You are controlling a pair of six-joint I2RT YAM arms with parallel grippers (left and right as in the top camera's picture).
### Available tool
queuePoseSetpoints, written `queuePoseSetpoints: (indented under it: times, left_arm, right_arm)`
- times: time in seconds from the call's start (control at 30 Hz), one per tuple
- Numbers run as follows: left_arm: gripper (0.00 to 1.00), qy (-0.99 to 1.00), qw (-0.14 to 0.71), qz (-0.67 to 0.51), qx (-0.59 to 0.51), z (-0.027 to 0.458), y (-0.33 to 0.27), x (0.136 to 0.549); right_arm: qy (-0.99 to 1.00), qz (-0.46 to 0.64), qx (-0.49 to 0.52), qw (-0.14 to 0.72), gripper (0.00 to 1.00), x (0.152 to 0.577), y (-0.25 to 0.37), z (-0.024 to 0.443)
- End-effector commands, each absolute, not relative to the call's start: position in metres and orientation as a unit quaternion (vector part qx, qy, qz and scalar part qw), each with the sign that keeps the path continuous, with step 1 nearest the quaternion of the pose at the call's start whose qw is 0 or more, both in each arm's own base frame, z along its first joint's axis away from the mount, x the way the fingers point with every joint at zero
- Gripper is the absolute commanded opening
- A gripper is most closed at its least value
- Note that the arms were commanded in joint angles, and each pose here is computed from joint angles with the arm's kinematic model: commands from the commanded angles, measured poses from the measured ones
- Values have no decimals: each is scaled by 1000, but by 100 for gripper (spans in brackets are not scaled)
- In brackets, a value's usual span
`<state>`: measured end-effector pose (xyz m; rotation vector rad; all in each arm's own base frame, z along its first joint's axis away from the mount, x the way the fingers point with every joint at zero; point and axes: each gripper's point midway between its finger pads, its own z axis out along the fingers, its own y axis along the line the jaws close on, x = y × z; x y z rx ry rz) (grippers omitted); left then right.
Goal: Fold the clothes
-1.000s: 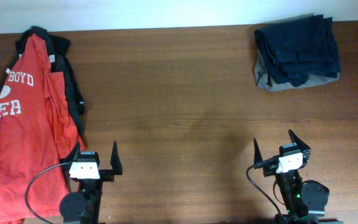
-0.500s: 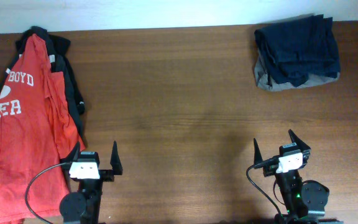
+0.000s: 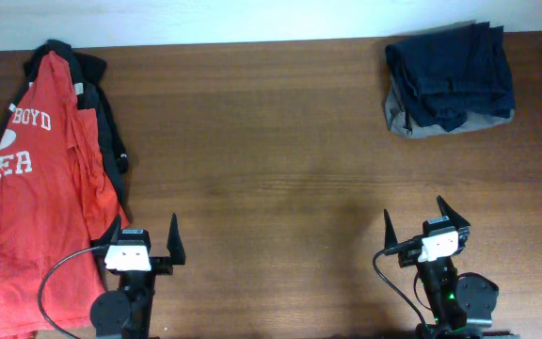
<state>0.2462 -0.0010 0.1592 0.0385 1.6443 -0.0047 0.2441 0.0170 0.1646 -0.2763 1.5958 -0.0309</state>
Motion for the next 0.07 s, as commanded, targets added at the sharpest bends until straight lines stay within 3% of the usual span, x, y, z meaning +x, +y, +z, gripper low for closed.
queuePoseSetpoints:
  times: [0.0, 0.03]
  left_arm:
    - [99, 732, 681, 3, 18, 158, 0, 246]
    - [99, 732, 681, 3, 18, 158, 0, 246]
  right_arm:
    - [715, -9, -119, 689, 99, 244, 17, 162]
    - [715, -9, -119, 689, 99, 244, 17, 162]
